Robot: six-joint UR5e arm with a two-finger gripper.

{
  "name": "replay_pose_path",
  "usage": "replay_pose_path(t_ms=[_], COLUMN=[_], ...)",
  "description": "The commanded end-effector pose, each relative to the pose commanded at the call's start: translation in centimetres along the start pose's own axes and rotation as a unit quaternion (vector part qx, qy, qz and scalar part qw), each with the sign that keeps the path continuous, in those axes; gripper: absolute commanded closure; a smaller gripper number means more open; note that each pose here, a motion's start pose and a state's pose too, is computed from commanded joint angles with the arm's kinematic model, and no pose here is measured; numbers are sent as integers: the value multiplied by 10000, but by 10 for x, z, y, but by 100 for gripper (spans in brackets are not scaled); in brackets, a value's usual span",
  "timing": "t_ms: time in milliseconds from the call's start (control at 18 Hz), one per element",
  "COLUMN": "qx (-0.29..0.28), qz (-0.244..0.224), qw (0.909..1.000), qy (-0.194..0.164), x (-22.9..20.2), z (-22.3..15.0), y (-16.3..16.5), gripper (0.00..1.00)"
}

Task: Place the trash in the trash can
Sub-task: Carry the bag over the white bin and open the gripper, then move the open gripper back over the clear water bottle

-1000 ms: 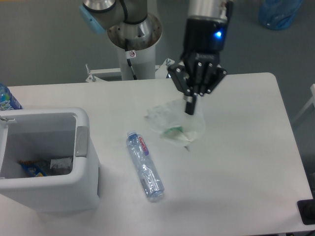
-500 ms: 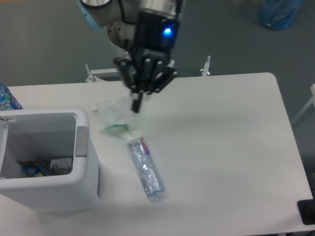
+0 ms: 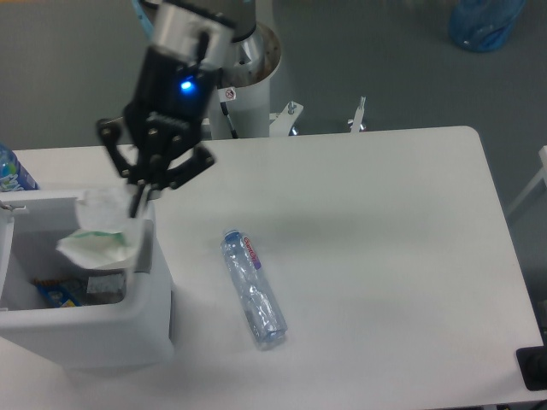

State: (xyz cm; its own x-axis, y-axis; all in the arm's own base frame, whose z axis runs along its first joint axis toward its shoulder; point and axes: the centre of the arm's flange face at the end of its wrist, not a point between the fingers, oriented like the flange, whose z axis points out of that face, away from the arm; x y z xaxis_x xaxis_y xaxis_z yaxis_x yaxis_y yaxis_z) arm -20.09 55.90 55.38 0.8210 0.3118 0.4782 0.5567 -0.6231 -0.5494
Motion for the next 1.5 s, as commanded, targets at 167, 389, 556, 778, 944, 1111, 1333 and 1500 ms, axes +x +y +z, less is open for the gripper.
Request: replay_pose_path(t_ms=[167,389,556,778,944,1111,1333,1500], qx=[-168,-228,-224,-181,-35,2,-271,-300], qz=[98,388,453,345,197,184,781,762], qw=[9998,9990,9987,9992,9994,9966,9800,9767], qy=[53,54,21,-108,-272,-802,-1813,-1985], x=[6,5,5,-7,-35,-62,-96,-121], z=[15,20,17,13,0,-3,-6,-15], y=[13,18,18,14,4,-4,-1,-4], gripper=[75,15,0,0,0,0,0,0])
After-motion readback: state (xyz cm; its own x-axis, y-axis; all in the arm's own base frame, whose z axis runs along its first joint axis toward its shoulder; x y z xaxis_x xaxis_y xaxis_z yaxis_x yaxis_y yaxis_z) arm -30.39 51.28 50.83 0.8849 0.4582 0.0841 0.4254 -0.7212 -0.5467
